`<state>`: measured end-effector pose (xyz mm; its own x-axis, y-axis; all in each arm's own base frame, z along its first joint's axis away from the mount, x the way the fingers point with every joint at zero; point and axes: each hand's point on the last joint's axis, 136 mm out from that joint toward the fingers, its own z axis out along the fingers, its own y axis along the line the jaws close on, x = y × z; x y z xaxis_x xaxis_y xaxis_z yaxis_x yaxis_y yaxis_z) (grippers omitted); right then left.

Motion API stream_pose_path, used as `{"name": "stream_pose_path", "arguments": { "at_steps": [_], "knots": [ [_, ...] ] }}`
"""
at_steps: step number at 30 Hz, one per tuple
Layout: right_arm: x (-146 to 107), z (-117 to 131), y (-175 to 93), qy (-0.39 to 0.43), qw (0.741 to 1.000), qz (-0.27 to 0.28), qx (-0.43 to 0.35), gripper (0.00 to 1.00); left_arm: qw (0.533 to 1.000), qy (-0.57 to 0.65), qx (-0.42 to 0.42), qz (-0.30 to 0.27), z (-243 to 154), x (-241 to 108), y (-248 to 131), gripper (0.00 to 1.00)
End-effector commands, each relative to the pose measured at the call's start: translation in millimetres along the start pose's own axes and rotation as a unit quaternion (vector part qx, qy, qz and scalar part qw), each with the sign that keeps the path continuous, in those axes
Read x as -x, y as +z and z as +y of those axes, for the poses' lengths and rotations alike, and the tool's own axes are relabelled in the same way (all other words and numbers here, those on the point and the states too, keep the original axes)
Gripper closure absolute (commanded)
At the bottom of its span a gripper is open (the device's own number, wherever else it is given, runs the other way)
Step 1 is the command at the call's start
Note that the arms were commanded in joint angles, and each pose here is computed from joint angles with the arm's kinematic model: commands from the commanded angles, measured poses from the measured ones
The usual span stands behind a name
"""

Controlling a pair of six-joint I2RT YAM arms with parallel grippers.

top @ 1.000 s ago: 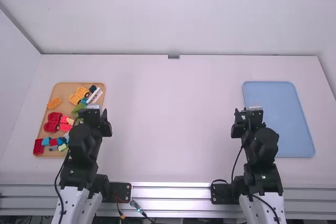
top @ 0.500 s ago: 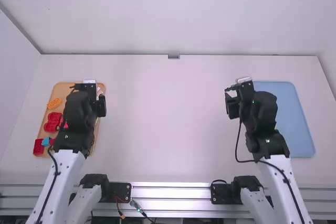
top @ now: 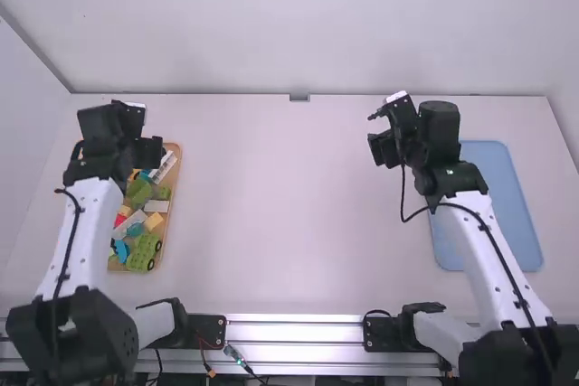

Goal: Assemble lego blocks to make yellow taxi

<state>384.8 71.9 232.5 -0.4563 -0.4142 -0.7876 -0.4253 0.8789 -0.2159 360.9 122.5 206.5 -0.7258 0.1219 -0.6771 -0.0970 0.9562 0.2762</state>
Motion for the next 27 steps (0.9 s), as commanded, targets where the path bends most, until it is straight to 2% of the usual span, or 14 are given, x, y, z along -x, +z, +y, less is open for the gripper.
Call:
{"name": "stream_pose_path", "arguments": {
  "at_steps": [1,5,6,10,19,24,27],
  "knots": [
    [19.1,0.9,6.2,-0.021,1.000,-0.010,0.011,0.13,0.999,0.032,-0.022,0.008,19.2,14.9,12.6,0.13],
    [24.9,1.5,21.3,-0.032,0.999,0.002,0.023,0.08,0.994,0.065,-0.030,0.080,50.8,9.1,48.3,0.08],
    [27.0,3.7,26.4,-0.037,0.999,0.005,0.029,0.07,0.990,0.077,-0.033,0.114,61.8,1.9,62.5,0.07],
    [31.3,4.7,36.5,-0.045,0.998,0.010,0.036,0.04,0.973,0.130,-0.047,0.185,81.3,-21.8,96.1,0.04],
    [43.3,12.6,45.8,-0.058,0.997,-0.001,0.045,0.01,0.935,0.229,-0.109,0.249,78.7,-68.2,157.7,0.00],
    [45.4,20.5,46.0,-0.065,0.997,-0.003,0.052,0.01,0.929,0.225,-0.114,0.273,81.1,-96.7,186.5,0.05],
    [47.0,24.9,46.1,-0.068,0.996,-0.005,0.056,0.01,0.929,0.212,-0.135,0.272,77.5,-106.8,191.2,0.06]
  ]
}}
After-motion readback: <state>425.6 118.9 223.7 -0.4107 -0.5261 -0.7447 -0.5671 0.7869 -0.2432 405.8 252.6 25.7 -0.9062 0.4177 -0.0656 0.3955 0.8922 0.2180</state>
